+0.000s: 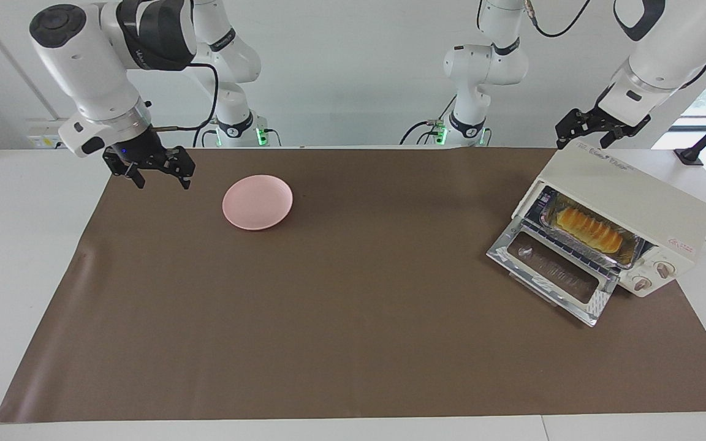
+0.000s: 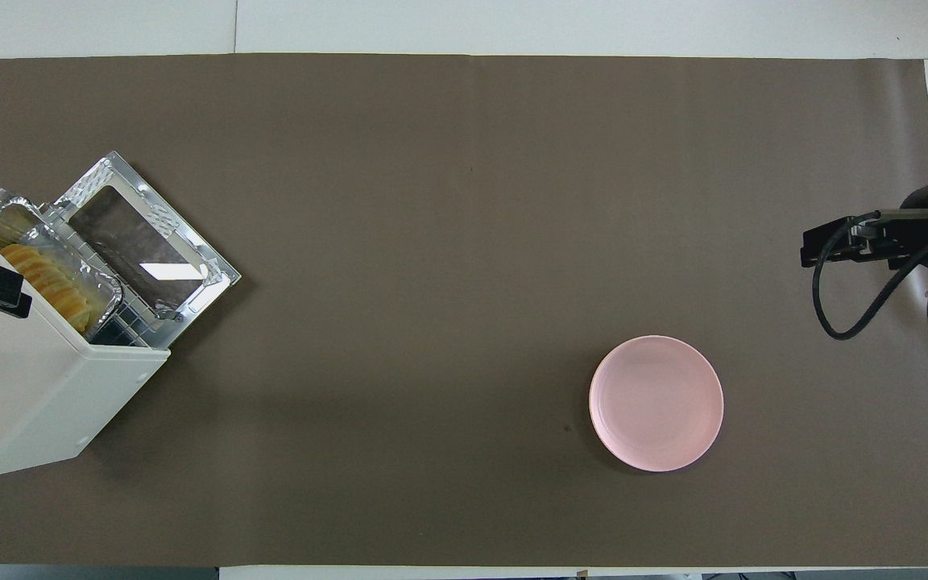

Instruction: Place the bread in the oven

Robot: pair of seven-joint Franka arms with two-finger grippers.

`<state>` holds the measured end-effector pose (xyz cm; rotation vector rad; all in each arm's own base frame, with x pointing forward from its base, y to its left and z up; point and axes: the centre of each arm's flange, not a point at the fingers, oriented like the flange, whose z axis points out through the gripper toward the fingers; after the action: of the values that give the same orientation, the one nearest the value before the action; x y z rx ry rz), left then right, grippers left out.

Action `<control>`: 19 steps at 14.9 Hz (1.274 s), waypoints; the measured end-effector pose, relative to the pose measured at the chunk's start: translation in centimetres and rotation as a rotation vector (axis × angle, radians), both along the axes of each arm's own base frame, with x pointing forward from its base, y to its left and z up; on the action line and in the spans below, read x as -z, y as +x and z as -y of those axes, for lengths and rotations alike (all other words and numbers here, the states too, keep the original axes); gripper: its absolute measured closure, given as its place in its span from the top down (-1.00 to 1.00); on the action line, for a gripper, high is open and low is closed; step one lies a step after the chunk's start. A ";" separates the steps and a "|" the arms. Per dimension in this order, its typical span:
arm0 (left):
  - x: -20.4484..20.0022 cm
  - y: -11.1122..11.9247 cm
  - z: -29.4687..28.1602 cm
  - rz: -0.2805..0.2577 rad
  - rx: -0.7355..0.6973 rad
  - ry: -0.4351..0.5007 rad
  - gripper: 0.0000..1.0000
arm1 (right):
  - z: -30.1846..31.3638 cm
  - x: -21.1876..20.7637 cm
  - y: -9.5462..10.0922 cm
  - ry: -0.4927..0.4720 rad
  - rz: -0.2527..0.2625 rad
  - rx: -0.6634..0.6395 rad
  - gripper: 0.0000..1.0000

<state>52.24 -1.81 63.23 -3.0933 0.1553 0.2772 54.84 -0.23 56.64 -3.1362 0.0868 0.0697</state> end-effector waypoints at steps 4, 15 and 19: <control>0.5 0.8 1.2 0.022 0.023 0.001 1.00 | 0.0 0.0 0.0 0.000 0.000 0.000 1.00; 0.9 1.7 1.4 0.052 0.019 -0.032 1.00 | 0.0 0.0 0.0 0.000 0.000 0.000 1.00; 0.9 1.7 1.6 0.053 0.023 -0.032 1.00 | 0.0 0.0 0.0 0.000 0.000 0.000 1.00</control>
<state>53.98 -3.38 62.32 -3.1246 0.1948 0.1934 54.84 -0.23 56.64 -3.1362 0.0868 0.0697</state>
